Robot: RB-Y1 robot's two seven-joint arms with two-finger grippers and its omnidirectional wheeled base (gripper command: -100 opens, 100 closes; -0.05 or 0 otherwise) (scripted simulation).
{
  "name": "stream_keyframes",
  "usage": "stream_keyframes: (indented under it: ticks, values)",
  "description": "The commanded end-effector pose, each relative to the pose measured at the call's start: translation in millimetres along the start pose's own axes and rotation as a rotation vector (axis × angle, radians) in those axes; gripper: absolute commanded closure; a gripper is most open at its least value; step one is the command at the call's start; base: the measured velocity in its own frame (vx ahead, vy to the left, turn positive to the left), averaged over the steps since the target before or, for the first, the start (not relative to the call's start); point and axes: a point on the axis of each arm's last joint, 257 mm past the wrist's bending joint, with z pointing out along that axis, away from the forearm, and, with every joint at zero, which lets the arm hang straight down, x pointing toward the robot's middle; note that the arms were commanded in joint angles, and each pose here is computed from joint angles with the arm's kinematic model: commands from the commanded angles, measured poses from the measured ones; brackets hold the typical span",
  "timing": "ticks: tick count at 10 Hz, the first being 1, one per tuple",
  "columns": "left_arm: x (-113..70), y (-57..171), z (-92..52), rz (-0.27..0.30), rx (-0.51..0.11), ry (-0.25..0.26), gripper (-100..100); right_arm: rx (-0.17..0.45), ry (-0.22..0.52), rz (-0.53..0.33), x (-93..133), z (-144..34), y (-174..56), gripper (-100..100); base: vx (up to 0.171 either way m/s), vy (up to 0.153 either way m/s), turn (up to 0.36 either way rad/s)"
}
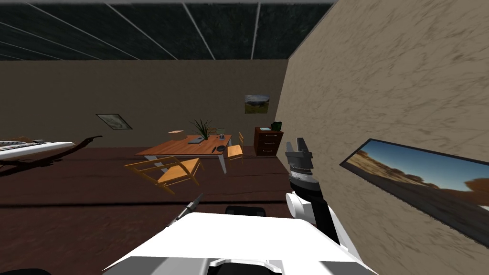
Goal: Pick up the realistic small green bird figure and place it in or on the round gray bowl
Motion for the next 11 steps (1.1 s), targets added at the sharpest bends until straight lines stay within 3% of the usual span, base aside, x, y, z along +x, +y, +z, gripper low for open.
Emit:
stream_keyframes:
  ticks: [1, 4, 5, 6, 7, 9, 10, 11]
  values:
    - [6.9, 27, -8.4, 0.029, -0.053, 0.055, -100, 0.000, 0.000, 0.000, 0, 0.0, 0, 0, 0.108, 0.028, -0.134]
    - [19.7, 65, -25.6, 0.088, -0.120, 0.150, -100, 0.000, 0.000, 0.000, 0, 0.0, 0, 0, 0.166, 0.048, -0.099]
    - [22.3, 74, -30.0, 0.084, -0.141, 0.155, -100, 0.000, 0.000, 0.000, 0, 0.0, 0, 0, 0.145, 0.036, -0.070]
    - [26.9, 91, -39.3, 0.115, -0.171, 0.203, -100, 0.000, 0.000, 0.000, 0, 0.0, 0, 0, 0.193, 0.049, -0.109]
    - [28.4, 97, -42.6, 0.113, -0.185, 0.206, -100, 0.000, 0.000, 0.000, 0, 0.0, 0, 0, 0.159, 0.039, -0.057]
    - [37.0, 140, -69.7, 0.167, -0.266, 0.305, -100, 0.000, 0.000, 0.000, 0, 0.0, 0, 0, 0.242, 0.057, -0.136]
    - [36.2, 142, -70.8, 0.170, -0.270, 0.307, -100, 0.000, 0.000, 0.000, 0, -0.1, 0, 0, 0.237, 0.049, -0.053]
    - [37.6, 164, -86.4, 0.198, -0.313, 0.356, -100, 0.000, 0.000, 0.000, 0, -0.1, 0, 0, 0.230, 0.068, -0.099]
